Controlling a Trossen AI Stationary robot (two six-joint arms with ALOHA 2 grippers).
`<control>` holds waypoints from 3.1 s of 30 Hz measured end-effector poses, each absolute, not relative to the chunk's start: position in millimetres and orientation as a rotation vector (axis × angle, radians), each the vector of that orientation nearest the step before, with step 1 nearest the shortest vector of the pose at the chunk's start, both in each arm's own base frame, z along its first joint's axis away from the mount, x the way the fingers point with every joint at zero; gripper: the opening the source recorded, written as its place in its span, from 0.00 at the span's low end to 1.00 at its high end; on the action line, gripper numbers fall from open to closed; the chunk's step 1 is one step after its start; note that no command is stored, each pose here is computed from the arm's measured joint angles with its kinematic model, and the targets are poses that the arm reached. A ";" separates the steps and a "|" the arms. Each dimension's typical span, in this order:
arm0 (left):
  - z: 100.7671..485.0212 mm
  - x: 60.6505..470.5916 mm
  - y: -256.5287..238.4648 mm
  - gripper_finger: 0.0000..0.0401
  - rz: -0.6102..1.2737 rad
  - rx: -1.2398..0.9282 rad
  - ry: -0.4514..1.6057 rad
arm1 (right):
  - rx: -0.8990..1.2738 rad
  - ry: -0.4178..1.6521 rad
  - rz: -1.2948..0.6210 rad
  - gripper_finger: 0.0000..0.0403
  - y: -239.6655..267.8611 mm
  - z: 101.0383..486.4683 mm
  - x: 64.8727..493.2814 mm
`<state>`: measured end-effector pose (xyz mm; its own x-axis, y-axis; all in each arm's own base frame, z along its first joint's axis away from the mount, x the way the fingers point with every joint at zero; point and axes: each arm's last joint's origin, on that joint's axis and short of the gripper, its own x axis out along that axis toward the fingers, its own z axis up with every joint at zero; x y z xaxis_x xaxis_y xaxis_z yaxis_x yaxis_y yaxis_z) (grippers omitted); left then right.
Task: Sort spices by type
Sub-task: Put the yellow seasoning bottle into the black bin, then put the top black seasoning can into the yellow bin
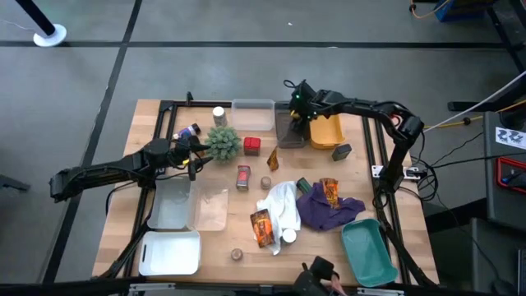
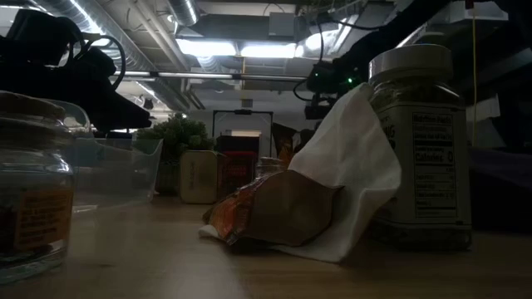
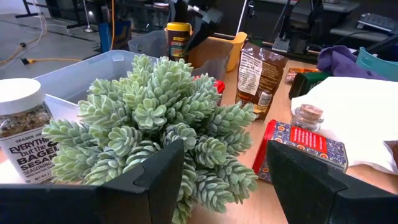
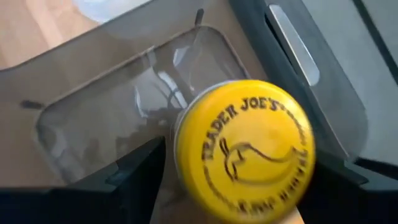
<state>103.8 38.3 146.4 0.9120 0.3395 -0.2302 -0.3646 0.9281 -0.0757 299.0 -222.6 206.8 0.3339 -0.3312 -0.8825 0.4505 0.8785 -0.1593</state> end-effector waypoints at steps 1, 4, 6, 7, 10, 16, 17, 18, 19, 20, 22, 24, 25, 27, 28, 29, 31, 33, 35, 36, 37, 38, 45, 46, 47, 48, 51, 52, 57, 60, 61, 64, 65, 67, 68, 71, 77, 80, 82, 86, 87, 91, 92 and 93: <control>146.5 103.8 38.3 0.55 0.364 -0.118 0.215 | 0.125 1.131 -0.509 0.75 -222.8 211.2 299.3; 146.5 103.8 38.3 0.55 0.364 -0.118 0.216 | 0.136 1.164 -0.500 0.75 -222.9 224.1 299.4; 146.5 103.8 38.3 0.55 0.363 -0.118 0.216 | 0.145 1.189 -0.493 0.75 -222.5 232.8 298.9; 146.4 103.8 38.3 0.55 0.364 -0.118 0.216 | 0.148 1.198 -0.491 0.75 -222.4 237.4 298.7; 146.5 103.8 38.3 0.55 0.364 -0.118 0.215 | 0.153 1.240 -0.493 0.75 -221.5 250.9 296.8; 146.5 103.8 38.3 0.55 0.363 -0.118 0.215 | 0.184 1.327 -0.485 0.75 -217.0 275.8 290.2; 146.5 103.8 38.3 0.55 0.363 -0.118 0.216 | 0.203 1.345 -0.489 0.75 -215.7 278.9 288.4; 146.5 103.8 38.3 0.55 0.363 -0.118 0.216 | 0.224 1.367 -0.492 0.75 -214.1 281.4 286.2; 146.5 103.8 38.3 0.55 0.363 -0.118 0.216 | 0.247 1.390 -0.497 0.75 -212.4 283.5 283.9; 146.5 103.8 38.3 0.55 0.364 -0.118 0.216 | 0.270 1.412 -0.499 0.75 -210.6 284.9 281.6; 146.5 103.8 38.3 0.55 0.363 -0.118 0.216 | 0.320 1.452 -0.499 0.75 -206.5 286.1 276.7; 146.5 103.8 38.3 0.55 0.364 -0.118 0.216 | 0.367 1.500 -0.498 0.75 -202.2 286.6 271.5; 146.5 103.8 38.3 0.55 0.363 -0.118 0.215 | 0.394 1.520 -0.497 0.75 -200.0 287.4 268.9; 146.5 103.8 38.3 0.55 0.364 -0.118 0.215 | 0.441 1.562 -0.498 0.75 -195.1 288.2 265.0; 146.4 103.8 38.3 0.55 0.363 -0.118 0.216 | 0.455 1.571 -0.494 0.75 -191.7 289.1 265.0; 146.5 103.8 38.3 0.55 0.364 -0.118 0.216 | 0.471 1.577 -0.498 0.75 -189.6 290.0 264.2; 146.5 103.8 38.3 0.55 0.363 -0.118 0.216 | 0.471 1.583 -0.497 0.75 -180.6 293.7 265.7; 146.5 103.8 38.3 0.55 0.364 -0.118 0.215 | 0.460 1.578 -0.488 0.75 -169.1 298.1 269.0; 146.5 103.8 38.3 0.55 0.363 -0.118 0.216 | 0.443 1.585 -0.465 0.75 -155.7 300.3 273.9; 146.5 103.8 38.3 0.55 0.364 -0.118 0.216 | 0.435 1.588 -0.455 0.75 -149.0 301.2 276.4; 146.5 103.8 38.3 0.55 0.364 -0.118 0.215 | 0.425 1.587 -0.447 0.75 -142.5 301.7 279.5; 146.5 103.8 38.3 0.55 0.363 -0.118 0.216 | 0.416 1.587 -0.440 0.75 -135.8 301.9 282.8; 146.5 103.8 38.3 0.55 0.363 -0.118 0.216 | 0.307 1.622 -0.338 0.75 -86.3 302.0 299.7; 146.5 103.8 38.3 0.55 0.363 -0.118 0.216 | 0.292 1.645 -0.323 0.75 -79.4 302.1 299.5; 146.5 103.8 38.3 0.55 0.364 -0.118 0.215 | 0.273 1.662 -0.306 0.75 -73.2 302.1 299.4; 146.5 103.8 38.3 0.55 0.363 -0.118 0.216 | 0.247 1.658 -0.290 0.75 -67.3 302.1 299.8; 146.5 103.8 38.3 0.55 0.363 -0.118 0.215 | 0.166 1.664 -0.215 0.75 -51.2 304.2 293.1; 146.5 103.8 38.3 0.55 0.363 -0.118 0.216 | 0.147 1.659 -0.208 0.75 -46.6 305.8 288.0; 146.5 103.8 38.3 0.55 0.363 -0.118 0.215 | 0.048 1.655 -0.319 0.75 -34.0 306.6 250.0; 146.5 103.8 38.3 0.55 0.363 -0.118 0.215 | 0.002 1.613 -0.408 0.75 -34.1 303.6 225.6; 146.5 103.8 38.3 0.55 0.363 -0.118 0.215 | -0.015 1.590 -0.432 0.75 -34.3 301.4 219.1; 146.5 103.8 38.3 0.55 0.363 -0.118 0.215 | -0.093 1.535 -0.461 0.75 -34.7 293.5 204.3; 146.5 103.8 38.3 0.55 0.363 -0.118 0.216 | -0.120 1.534 -0.448 0.75 -34.4 290.7 199.8; 146.5 103.8 38.3 0.55 0.363 -0.118 0.215 | -0.148 1.543 -0.424 0.75 -33.7 283.4 193.2; 146.5 103.8 38.3 0.55 0.363 -0.118 0.215 | -0.155 1.544 -0.420 0.75 -33.5 279.0 191.5; 146.5 103.8 38.3 0.55 0.363 -0.118 0.215 | -0.173 1.569 -0.420 0.75 -33.5 264.9 188.9; 146.5 103.8 38.3 0.55 0.364 -0.118 0.215 | -0.279 1.639 -0.362 0.75 -33.8 236.2 184.1; 146.5 103.8 38.3 0.55 0.364 -0.118 0.215 | -0.341 1.640 -0.370 0.75 -34.9 226.7 183.2; 146.5 103.8 38.3 0.55 0.363 -0.118 0.216 | -0.362 1.639 -0.361 0.75 -35.6 223.6 183.2; 146.5 103.8 38.3 0.55 0.364 -0.118 0.216 | -0.323 1.644 -0.358 0.75 -43.8 218.4 181.8; 146.5 103.8 38.3 0.55 0.363 -0.118 0.215 | -0.306 1.644 -0.363 0.75 -47.0 217.2 181.3; 146.5 103.8 38.3 0.55 0.363 -0.118 0.216 | -0.250 1.642 -0.380 0.75 -60.4 215.2 179.1; 146.5 103.8 38.3 0.55 0.363 -0.118 0.215 | -0.233 1.639 -0.376 0.75 -63.4 214.9 178.8; 146.5 103.8 38.3 0.55 0.363 -0.118 0.215 | -0.217 1.636 -0.368 0.75 -66.3 214.7 178.4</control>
<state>103.8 38.3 146.5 0.9122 0.3392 -0.2297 -0.3642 0.9282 -0.0758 178.4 -66.3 214.7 -0.1014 -0.3550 -0.9294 0.0773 0.9285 -0.3631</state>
